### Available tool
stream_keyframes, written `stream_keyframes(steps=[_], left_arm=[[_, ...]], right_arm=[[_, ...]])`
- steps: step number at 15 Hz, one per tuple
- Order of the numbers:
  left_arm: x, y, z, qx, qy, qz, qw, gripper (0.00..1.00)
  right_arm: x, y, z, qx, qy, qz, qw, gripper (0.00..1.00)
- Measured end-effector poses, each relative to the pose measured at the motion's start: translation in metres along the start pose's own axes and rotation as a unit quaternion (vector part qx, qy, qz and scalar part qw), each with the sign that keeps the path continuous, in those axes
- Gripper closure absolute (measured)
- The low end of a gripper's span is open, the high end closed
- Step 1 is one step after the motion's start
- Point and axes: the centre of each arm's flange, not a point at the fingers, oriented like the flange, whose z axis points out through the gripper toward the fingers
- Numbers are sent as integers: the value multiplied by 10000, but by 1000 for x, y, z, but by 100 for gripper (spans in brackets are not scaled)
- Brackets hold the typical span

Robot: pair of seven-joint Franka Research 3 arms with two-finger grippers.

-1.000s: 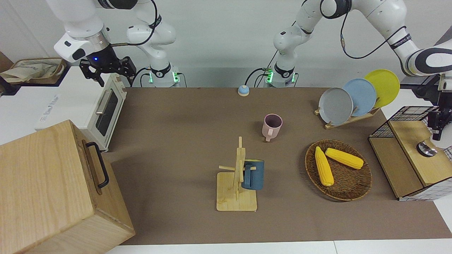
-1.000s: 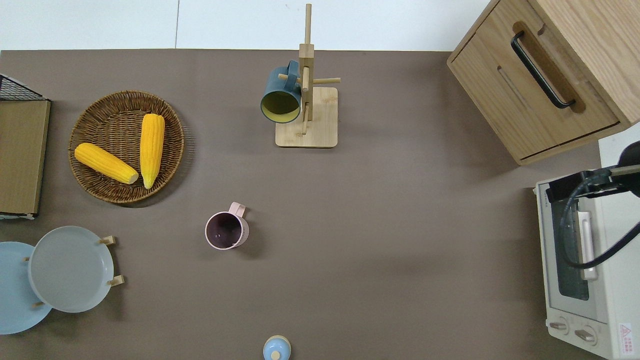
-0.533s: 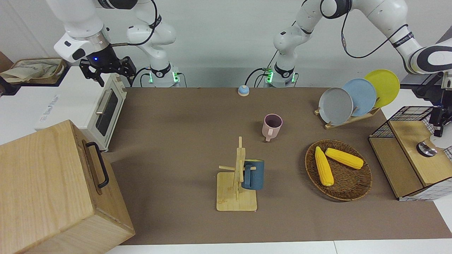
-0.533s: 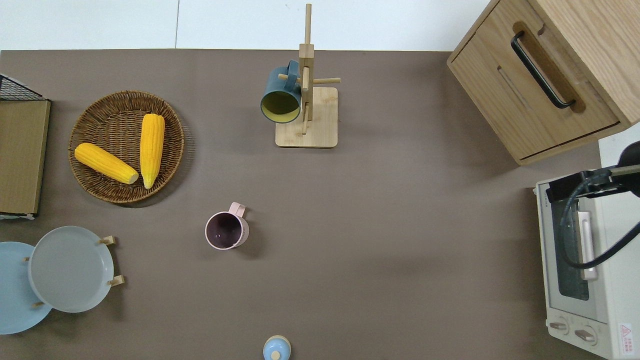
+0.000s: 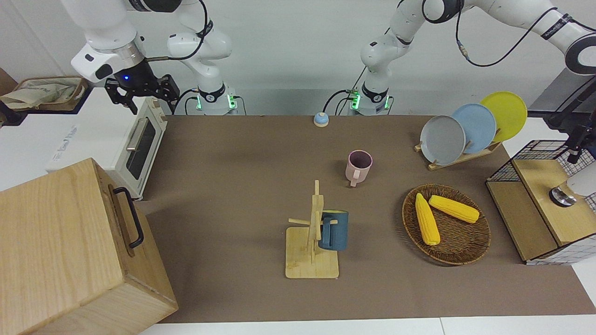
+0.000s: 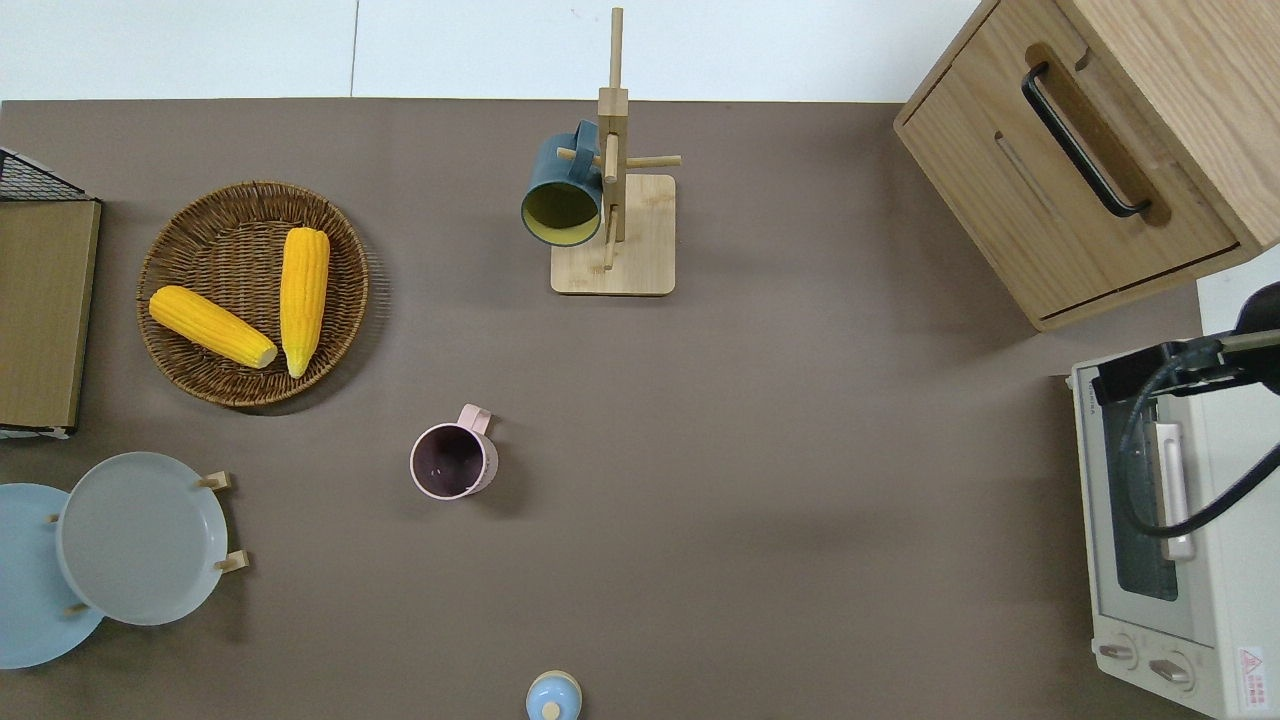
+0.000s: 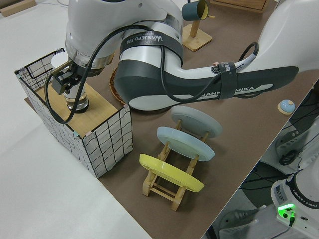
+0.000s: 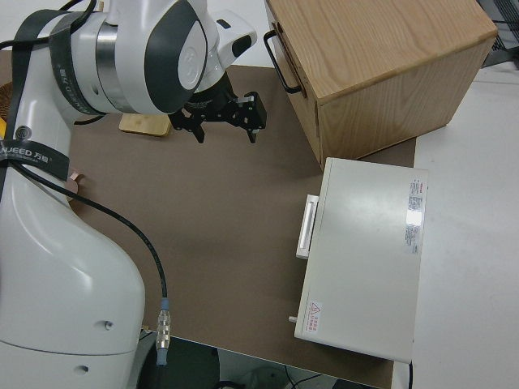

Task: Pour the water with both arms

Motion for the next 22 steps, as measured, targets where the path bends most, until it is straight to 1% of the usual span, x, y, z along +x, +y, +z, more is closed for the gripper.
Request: stream_keyframes(steps=[2, 4, 7, 9, 10, 11, 13, 14, 15, 19, 20, 22], left_arm=[[-3, 3, -11, 8, -313, 108, 9995, 0], [-7, 10, -27, 34, -635, 222, 9977, 0], [-14, 26, -56, -23, -1042, 169, 9944, 0], [-16, 40, -66, -135, -1263, 179, 9917, 0], [-16, 48, -68, -214, -1369, 148, 9902, 0], [-15, 58, -68, -283, -1461, 52, 9888, 0], [-10, 82, -65, -384, -1658, -255, 9851, 0], [-6, 95, -62, -414, -1731, -336, 9835, 0], [-2, 107, -59, -404, -1787, -340, 9825, 0], [16, 155, -51, -135, -1996, -24, 9798, 0], [20, 167, -48, -107, -2027, -15, 9792, 0], [27, 195, -44, -85, -2107, -98, 9775, 0]], right_arm=[[0, 0, 0, 0, 0, 0, 10000, 0], [0, 0, 0, 0, 0, 0, 10000, 0], [0, 0, 0, 0, 0, 0, 10000, 0], [0, 0, 0, 0, 0, 0, 10000, 0], [0, 0, 0, 0, 0, 0, 10000, 0], [0, 0, 0, 0, 0, 0, 10000, 0], [0, 0, 0, 0, 0, 0, 10000, 0], [0, 0, 0, 0, 0, 0, 10000, 0], [0, 0, 0, 0, 0, 0, 10000, 0], [0, 0, 0, 0, 0, 0, 10000, 0], [0, 0, 0, 0, 0, 0, 10000, 0], [0, 0, 0, 0, 0, 0, 10000, 0]])
